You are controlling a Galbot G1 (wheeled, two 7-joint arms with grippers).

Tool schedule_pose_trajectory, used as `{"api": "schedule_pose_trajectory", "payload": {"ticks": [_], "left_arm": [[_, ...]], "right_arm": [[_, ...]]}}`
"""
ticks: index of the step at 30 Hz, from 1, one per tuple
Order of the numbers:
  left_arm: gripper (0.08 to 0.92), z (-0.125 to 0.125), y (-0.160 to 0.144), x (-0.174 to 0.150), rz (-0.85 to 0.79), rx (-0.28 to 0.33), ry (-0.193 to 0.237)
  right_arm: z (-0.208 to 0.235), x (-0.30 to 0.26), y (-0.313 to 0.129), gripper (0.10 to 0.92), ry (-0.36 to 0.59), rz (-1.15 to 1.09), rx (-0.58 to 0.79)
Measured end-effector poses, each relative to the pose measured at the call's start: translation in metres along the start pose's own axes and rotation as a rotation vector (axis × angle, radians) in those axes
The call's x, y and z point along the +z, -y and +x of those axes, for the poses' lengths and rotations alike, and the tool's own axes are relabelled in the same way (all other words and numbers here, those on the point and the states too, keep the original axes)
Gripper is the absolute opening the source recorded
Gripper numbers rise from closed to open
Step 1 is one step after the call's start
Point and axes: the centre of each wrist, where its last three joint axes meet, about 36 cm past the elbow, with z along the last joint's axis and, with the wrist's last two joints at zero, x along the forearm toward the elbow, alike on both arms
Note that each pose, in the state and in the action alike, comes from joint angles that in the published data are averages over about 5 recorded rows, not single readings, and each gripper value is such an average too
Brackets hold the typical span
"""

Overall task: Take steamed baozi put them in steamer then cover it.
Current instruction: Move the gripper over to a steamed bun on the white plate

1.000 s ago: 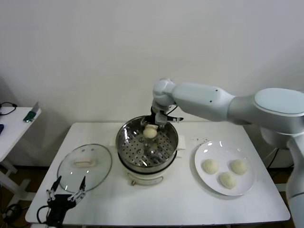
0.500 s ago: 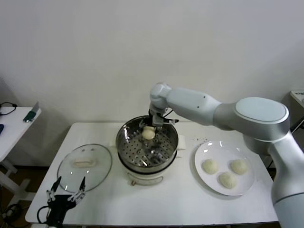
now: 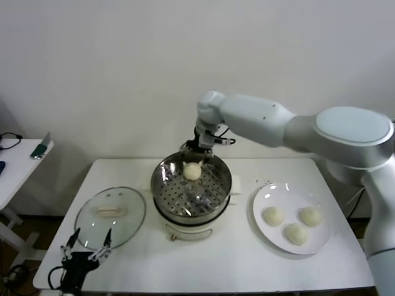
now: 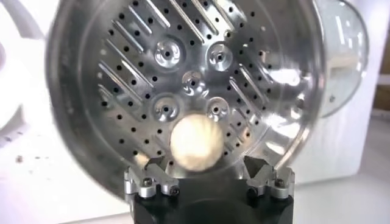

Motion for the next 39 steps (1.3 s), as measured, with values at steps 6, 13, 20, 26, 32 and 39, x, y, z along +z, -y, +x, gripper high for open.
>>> {"api": "schedule_pose_trajectory", "payload": {"ticks": [6, 13, 20, 26, 32, 39], "left_arm": [[0.823, -0.002, 0.0, -0.003, 0.008, 0.006, 0.012], [0.823, -0.006, 0.0, -0.002, 0.019, 0.007, 0.017], [0.823, -0.009, -0.001, 0.0, 0.02, 0.002, 0.017], [0.823, -0.008, 0.0, 0.001, 0.026, -0.002, 0.014], [0.823, -0.007, -0.001, 0.002, 0.026, -0.008, 0.012], [0.823, -0.006, -0.002, 0.006, 0.026, -0.012, 0.005]], "right_arm": [[0.041, 0.028, -0.079, 0.823, -0.027, -0.339, -0.034], [0.044, 0.03, -0.193, 0.823, -0.034, -0.741, -0.067], [0.012, 0.001, -0.263, 0.823, -0.032, -1.044, -0.067], [-0.026, -0.023, -0.293, 0.823, -0.046, -1.198, -0.095], [-0.064, -0.042, -0.311, 0.823, -0.05, -1.289, -0.125], [-0.102, -0.058, -0.318, 0.823, -0.047, -1.342, -0.14]]}}
